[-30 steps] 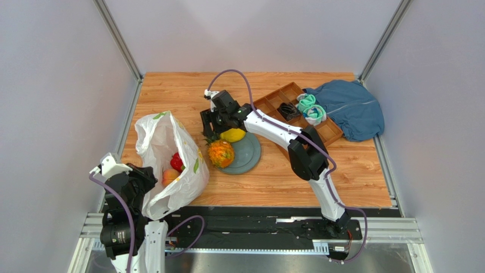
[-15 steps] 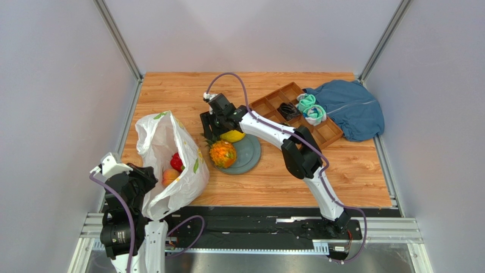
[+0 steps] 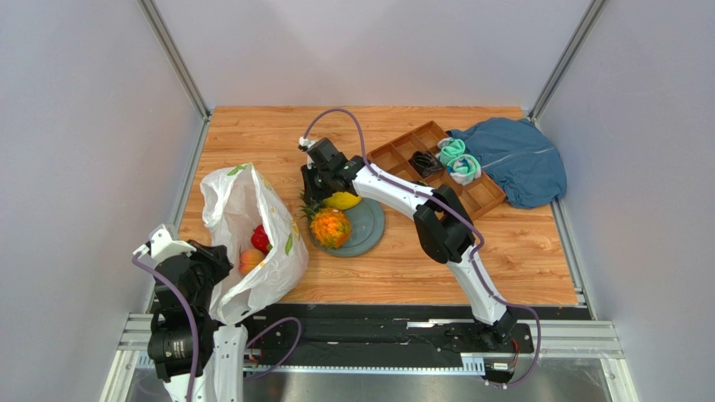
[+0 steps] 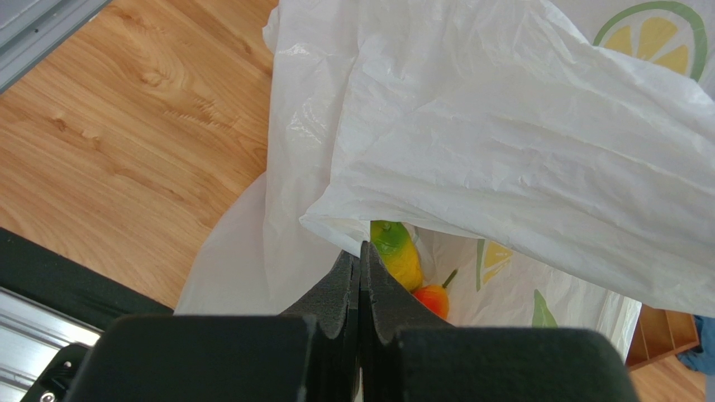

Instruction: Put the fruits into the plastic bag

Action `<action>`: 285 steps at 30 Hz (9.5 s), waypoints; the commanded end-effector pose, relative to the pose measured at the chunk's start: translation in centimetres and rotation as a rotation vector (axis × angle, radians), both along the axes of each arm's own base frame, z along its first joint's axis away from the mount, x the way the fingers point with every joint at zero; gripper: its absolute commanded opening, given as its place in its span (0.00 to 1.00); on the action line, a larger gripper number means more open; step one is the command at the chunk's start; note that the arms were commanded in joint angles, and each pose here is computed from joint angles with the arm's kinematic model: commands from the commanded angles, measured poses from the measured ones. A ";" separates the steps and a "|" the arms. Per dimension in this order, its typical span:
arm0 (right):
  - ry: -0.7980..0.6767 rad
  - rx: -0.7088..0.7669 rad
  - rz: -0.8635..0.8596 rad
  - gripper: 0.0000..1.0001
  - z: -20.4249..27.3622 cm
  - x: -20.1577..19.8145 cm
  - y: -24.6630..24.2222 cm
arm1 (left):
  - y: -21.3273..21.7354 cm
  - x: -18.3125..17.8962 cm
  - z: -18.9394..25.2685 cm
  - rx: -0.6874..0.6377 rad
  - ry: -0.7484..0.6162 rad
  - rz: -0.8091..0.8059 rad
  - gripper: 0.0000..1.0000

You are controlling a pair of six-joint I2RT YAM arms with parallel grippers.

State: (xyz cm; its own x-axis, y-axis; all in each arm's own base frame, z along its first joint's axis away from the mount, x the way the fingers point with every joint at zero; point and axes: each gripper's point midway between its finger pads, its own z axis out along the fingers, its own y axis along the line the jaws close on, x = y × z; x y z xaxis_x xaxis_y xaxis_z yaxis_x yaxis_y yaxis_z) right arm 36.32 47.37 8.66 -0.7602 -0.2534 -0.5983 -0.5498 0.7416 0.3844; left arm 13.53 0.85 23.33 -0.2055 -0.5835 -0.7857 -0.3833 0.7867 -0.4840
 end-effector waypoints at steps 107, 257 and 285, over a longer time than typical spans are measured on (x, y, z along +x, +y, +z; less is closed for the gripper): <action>-0.583 0.342 0.501 0.00 20.9 -21.7 11.5 | -0.5 -1.8 2.8 0.055 -0.214 -0.022 0.00; -0.078 0.071 -0.400 0.80 3.8 4.4 -11.9 | -0.4 -0.9 2.1 0.049 -0.152 -0.024 0.00; -0.244 -0.132 0.120 0.78 -0.6 0.8 -7.7 | -0.5 -0.5 1.8 0.047 -0.128 -0.040 0.00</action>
